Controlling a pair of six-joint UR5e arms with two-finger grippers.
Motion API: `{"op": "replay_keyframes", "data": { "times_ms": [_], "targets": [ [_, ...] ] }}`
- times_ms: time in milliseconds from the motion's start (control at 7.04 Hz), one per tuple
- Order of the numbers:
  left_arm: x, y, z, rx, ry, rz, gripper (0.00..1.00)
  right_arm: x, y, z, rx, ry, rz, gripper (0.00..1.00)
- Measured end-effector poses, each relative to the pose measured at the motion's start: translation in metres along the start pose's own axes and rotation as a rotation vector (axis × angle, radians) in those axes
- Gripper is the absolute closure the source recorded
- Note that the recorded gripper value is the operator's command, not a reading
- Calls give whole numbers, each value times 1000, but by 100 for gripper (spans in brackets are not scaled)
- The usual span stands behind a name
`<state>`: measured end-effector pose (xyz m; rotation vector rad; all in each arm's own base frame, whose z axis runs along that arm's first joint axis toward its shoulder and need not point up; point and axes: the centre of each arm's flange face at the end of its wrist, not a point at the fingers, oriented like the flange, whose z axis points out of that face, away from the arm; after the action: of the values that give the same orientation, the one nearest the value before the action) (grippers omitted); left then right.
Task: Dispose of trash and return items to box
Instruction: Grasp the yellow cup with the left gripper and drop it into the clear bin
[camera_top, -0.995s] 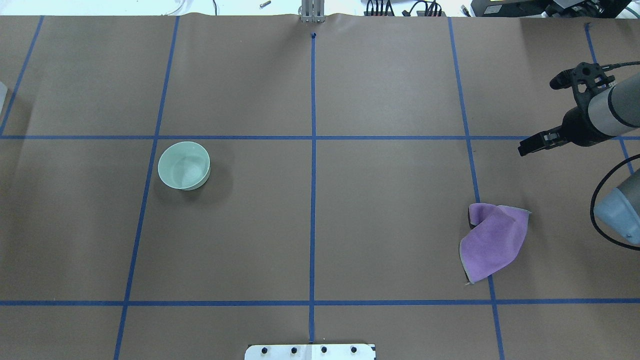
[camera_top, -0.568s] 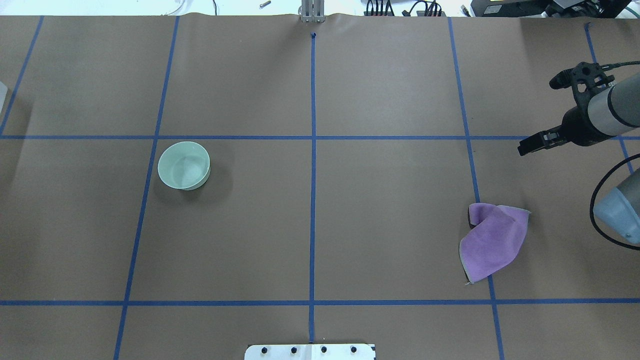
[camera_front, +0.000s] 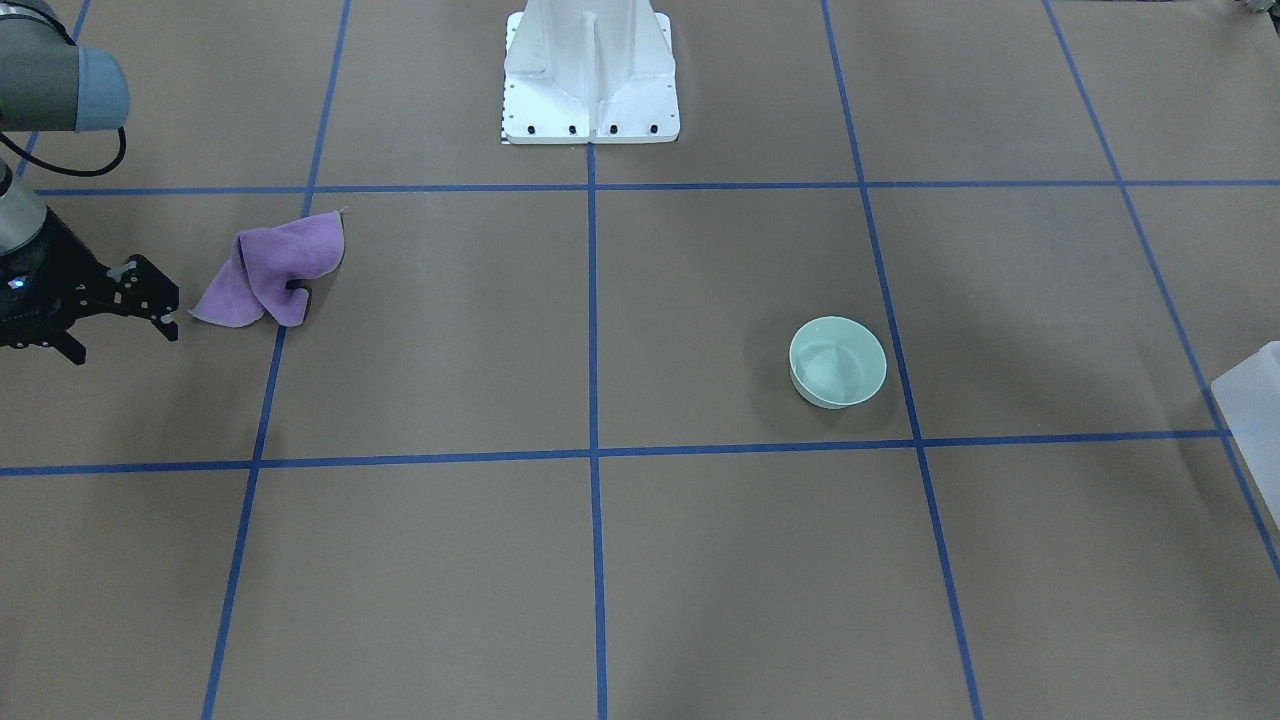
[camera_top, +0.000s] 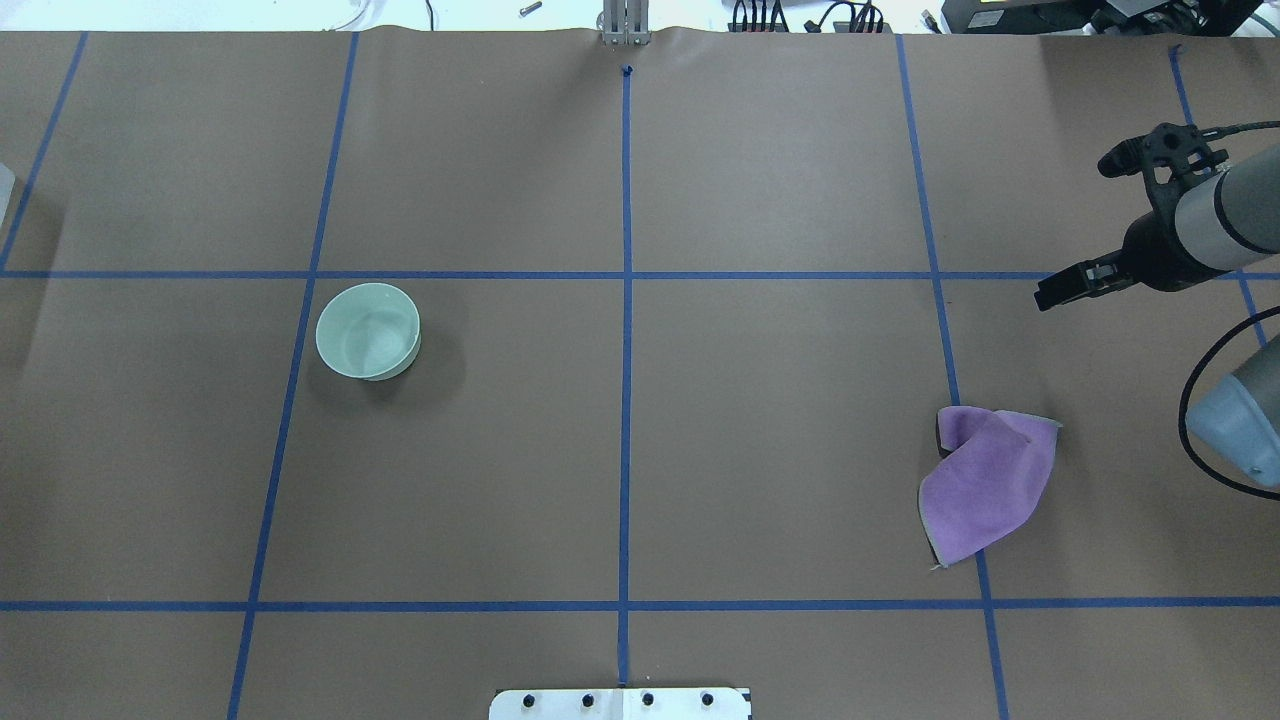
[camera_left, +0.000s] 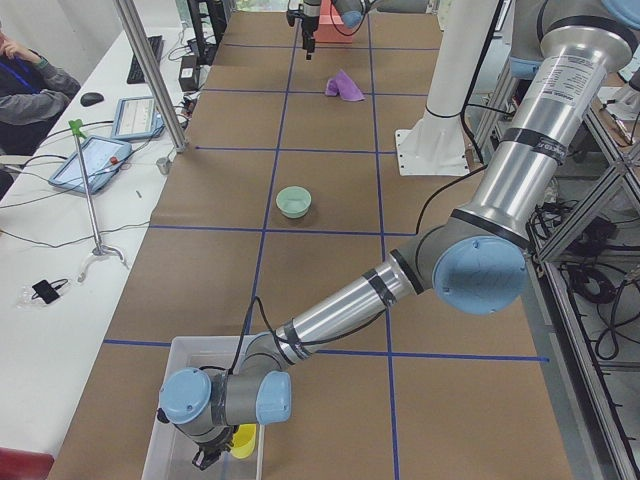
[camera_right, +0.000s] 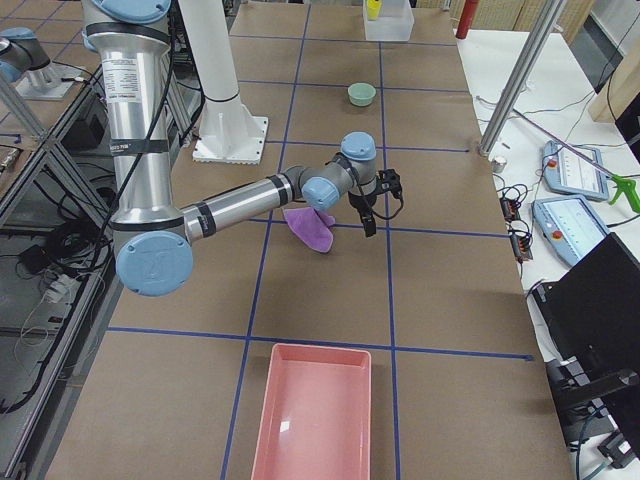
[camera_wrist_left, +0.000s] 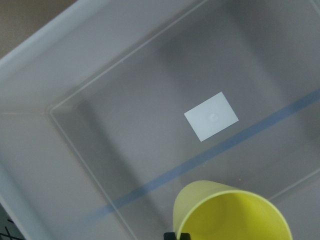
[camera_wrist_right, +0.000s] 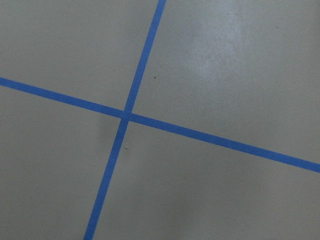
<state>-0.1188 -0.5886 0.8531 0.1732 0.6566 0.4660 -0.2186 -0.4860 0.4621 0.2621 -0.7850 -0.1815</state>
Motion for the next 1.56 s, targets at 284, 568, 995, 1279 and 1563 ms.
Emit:
{"op": "replay_keyframes", "data": {
  "times_ms": [284, 568, 995, 1279, 1563],
  "targets": [
    [2, -8, -2, 23, -19, 19, 2, -1, -2, -1, 5, 2, -2, 0],
    [2, -47, -36, 68, -16, 18, 2, -2, -2, -1, 7, 2, -4, 0],
    [67, -133, -144, 165, 93, -219, 2, -3, -4, -1, 9, 1, -4, 0],
    [190, -179, -170, 177, 171, -413, 2, -4, -3, -1, 7, 0, -5, 0],
    [330, -216, -163, 138, 236, -540, 2, -5, -3, 0, 7, 1, -6, 0]
  ]
}}
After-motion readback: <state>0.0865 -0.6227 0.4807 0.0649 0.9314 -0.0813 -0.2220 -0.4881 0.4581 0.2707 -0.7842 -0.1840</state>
